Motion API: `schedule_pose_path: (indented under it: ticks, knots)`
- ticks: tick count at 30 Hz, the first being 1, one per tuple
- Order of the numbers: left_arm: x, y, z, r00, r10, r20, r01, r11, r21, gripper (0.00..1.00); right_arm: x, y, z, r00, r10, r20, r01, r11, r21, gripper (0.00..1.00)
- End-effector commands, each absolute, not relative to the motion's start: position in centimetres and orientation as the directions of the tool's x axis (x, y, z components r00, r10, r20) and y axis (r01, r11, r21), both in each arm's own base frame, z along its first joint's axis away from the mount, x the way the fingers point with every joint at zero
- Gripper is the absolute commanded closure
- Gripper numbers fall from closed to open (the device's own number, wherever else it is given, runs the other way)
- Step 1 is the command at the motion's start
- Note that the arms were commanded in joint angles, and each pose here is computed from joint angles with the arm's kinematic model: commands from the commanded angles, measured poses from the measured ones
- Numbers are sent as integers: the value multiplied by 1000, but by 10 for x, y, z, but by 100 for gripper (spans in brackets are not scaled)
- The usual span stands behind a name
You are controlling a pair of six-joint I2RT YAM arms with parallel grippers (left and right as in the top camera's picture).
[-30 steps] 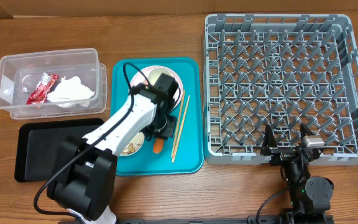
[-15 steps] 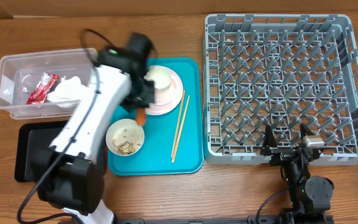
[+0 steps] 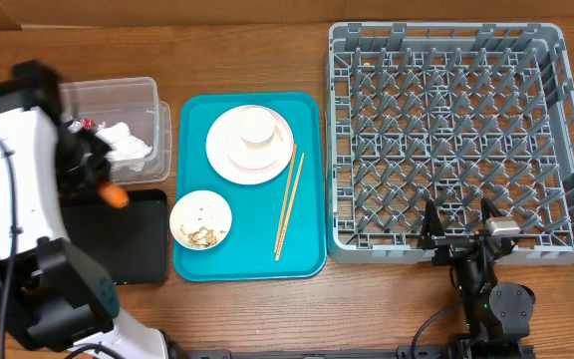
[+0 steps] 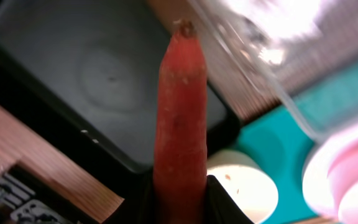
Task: Sort waste into correct bins and load items into the dishwasher
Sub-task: 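Lift the carrot and carry it left to the black tray, then lower the carrot onto the black tray and open the left gripper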
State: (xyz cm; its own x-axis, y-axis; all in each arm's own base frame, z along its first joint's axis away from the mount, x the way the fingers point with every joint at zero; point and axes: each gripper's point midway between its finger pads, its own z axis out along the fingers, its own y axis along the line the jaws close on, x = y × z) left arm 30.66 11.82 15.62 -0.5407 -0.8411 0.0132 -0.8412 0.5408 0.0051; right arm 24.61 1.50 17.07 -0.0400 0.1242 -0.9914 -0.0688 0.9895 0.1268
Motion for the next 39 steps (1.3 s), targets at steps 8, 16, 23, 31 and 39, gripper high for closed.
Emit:
schedule_pose_path:
  ticks: [8,16,23,31,39]
  knots:
    - [272,175,131,-158,-987,26,-987,159,27,96,246,14,170,-31,124,-992,-66,990,126,0]
    - [262,171,72,-79,-990,119,-997,76,-24,96,246,14,170,-32,124,-992,-65,990,126,0]
    - [261,177,46,-72,-994,83,-997,69,-44,96,246,14,170,-32,124,-992,-65,990,126,0]
    - [265,184,37,-87,-995,45,-994,84,-67,91,246,14,170,-32,124,-992,-66,990,126,0]
    - [269,187,37,-92,-995,30,-993,89,-83,74,246,14,170,-32,124,-992,-65,990,126,0]
